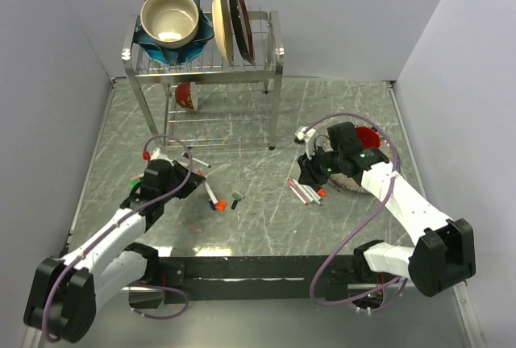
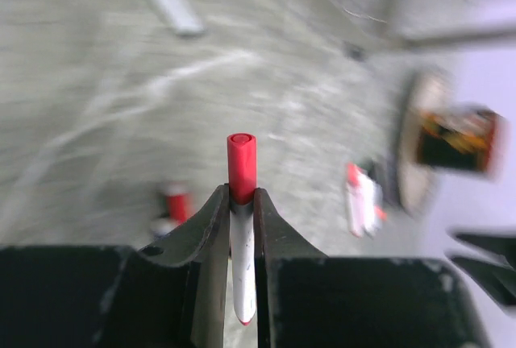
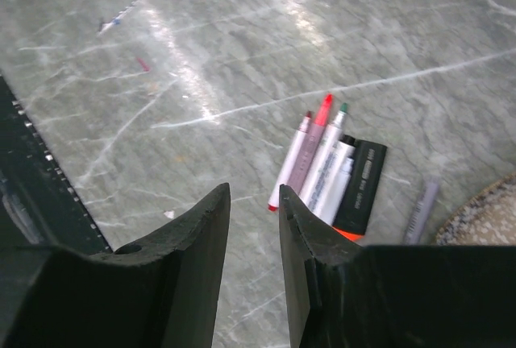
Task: Open the pen caps
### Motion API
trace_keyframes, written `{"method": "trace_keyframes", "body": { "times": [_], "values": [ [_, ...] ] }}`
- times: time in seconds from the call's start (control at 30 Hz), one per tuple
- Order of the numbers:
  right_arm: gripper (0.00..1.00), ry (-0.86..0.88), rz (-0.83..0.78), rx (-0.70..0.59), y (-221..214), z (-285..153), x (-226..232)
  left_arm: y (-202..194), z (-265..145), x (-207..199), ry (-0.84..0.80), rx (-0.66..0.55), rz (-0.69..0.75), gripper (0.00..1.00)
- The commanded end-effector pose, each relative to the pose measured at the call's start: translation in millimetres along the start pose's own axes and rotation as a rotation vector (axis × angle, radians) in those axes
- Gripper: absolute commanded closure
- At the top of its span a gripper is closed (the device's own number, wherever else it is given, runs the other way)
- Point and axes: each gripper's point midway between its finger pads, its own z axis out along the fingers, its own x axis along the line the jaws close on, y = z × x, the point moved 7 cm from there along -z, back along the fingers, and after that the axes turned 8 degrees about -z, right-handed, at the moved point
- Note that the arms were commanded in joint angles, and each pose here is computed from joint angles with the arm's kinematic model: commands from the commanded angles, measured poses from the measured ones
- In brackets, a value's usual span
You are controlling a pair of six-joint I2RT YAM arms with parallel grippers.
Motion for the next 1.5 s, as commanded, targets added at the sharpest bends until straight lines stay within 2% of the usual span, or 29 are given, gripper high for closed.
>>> {"method": "trace_keyframes", "body": {
  "times": [0.0,0.17,0.3,0.4,0.43,0.6,0.67,0.73,1.1,1.2,1.27,1.33,1.37,1.4,1.43,1.47],
  "values": [
    [0.61,0.094,-0.083,-0.145,24,-17,15,-13,-17,-39,-0.422,0.072,0.109,0.99],
    [0.6,0.242,-0.108,-0.243,31,-22,34,-40,-28,-52,-0.571,0.099,0.117,0.99],
    [0.55,0.386,-0.099,-0.319,34,-21,48,-57,-35,-79,-0.685,0.07,0.091,0.99],
    [0.52,0.436,-0.075,-0.33,32,-17,51,-73,-34,-97,-0.713,0.08,0.091,0.99],
    [0.52,0.456,-0.057,-0.336,31,-16,53,-72,-35,-111,-0.743,0.047,0.073,0.99],
    [0.46,0.481,-0.027,-0.393,33,-18,54,-100,-22,-137,-0.751,0.045,0.081,0.99],
    [0.38,0.501,-0.011,-0.423,34,-19,54,-113,-19,-149,-0.757,0.051,0.09,0.99],
    [0.34,0.496,0.031,-0.426,32,-19,54,-116,-18,-160,-0.765,0.028,0.085,0.99],
    [0.32,0.375,0.15,-0.427,36,-10,41,-145,-15,-190,-0.793,0.004,0.099,0.99],
    [0.36,0.37,0.172,-0.416,34,-7,40,-151,-16,-195,-0.81,0.008,0.101,0.99],
    [0.59,0.387,0.179,-0.407,35,-8,40,-154,-17,-199,-0.824,0.021,0.107,0.99],
    [1.0,0.403,0.148,-0.406,38,-10,40,-155,-17,-202,-0.829,0.036,0.128,0.99],
    [1.0,0.417,0.164,-0.379,34,-10,42,-156,-18,-202,-0.825,0.039,0.146,0.96],
    [1.0,0.422,0.135,-0.384,36,-11,42,-156,-20,-203,-0.828,0.044,0.154,0.89],
    [1.0,0.436,0.138,-0.374,35,-13,43,-153,-23,-203,-0.823,0.042,0.164,0.76],
    [1.0,0.442,0.127,-0.371,35,-13,44,-151,-25,-203,-0.825,0.033,0.17,0.54]
  ]
}}
